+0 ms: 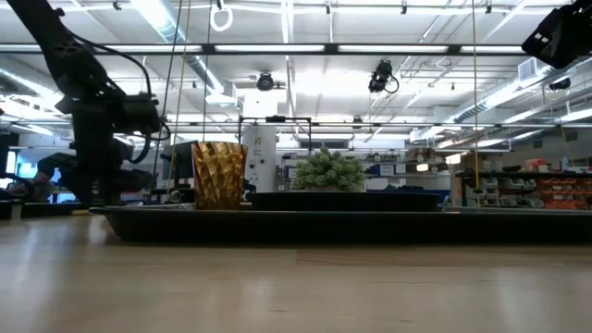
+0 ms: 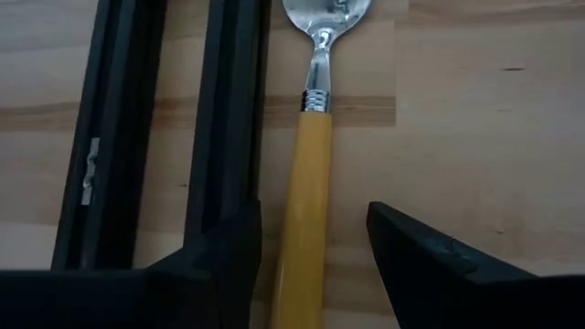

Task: Pick and place plate/cup/fork/spoon on tray
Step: Put the orange spoon on the black serving tray to the left of the black plate

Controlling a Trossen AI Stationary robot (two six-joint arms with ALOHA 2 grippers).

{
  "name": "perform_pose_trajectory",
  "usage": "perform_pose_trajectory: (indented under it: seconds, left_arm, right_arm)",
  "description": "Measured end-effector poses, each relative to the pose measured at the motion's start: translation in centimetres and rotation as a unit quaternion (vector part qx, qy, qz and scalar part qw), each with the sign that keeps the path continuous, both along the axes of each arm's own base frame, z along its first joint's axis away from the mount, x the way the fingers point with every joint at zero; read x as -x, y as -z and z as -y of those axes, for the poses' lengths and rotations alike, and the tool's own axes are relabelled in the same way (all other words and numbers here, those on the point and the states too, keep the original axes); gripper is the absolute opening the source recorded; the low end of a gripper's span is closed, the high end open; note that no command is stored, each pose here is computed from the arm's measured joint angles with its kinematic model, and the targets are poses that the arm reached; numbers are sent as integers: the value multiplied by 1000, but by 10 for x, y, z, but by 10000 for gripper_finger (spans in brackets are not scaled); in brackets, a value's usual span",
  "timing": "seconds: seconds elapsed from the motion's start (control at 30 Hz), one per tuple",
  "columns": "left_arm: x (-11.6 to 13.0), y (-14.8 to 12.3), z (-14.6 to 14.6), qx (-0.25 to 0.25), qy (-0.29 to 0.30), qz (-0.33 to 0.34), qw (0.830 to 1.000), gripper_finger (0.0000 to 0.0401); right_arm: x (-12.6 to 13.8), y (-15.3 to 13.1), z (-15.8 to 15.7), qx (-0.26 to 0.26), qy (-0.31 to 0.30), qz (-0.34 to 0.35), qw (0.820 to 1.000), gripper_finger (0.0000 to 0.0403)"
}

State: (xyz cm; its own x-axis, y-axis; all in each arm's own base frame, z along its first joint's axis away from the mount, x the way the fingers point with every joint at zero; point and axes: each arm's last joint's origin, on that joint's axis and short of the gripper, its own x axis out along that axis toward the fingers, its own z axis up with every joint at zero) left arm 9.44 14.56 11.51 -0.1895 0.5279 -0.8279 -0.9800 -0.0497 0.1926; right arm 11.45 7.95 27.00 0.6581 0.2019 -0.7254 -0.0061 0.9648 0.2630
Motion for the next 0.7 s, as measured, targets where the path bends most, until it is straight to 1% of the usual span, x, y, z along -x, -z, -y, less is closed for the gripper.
perform_pose_trajectory:
  seconds: [0.23, 0.37, 0.47, 0.57, 0.7]
  left_arm:
    - [0, 0, 1, 29, 6, 1, 1000, 208]
    - [-1, -2, 3, 74, 16, 24, 997, 208]
    - [-3, -2, 5, 99, 26, 48, 994, 208]
    - [-4, -3, 5, 114, 33, 66, 991, 208]
    - [-5, -3, 6, 122, 39, 75, 989, 208]
  right_arm:
    - [0, 0, 0, -1, 0, 0, 1000, 210]
    - [0, 0, 0, -5, 3, -2, 1000, 210]
    - [0, 0, 0, -5, 3, -2, 1000, 210]
    - [0, 0, 0, -5, 3, -2, 1000, 210]
    - [0, 0, 0, -5, 3, -2, 1000, 210]
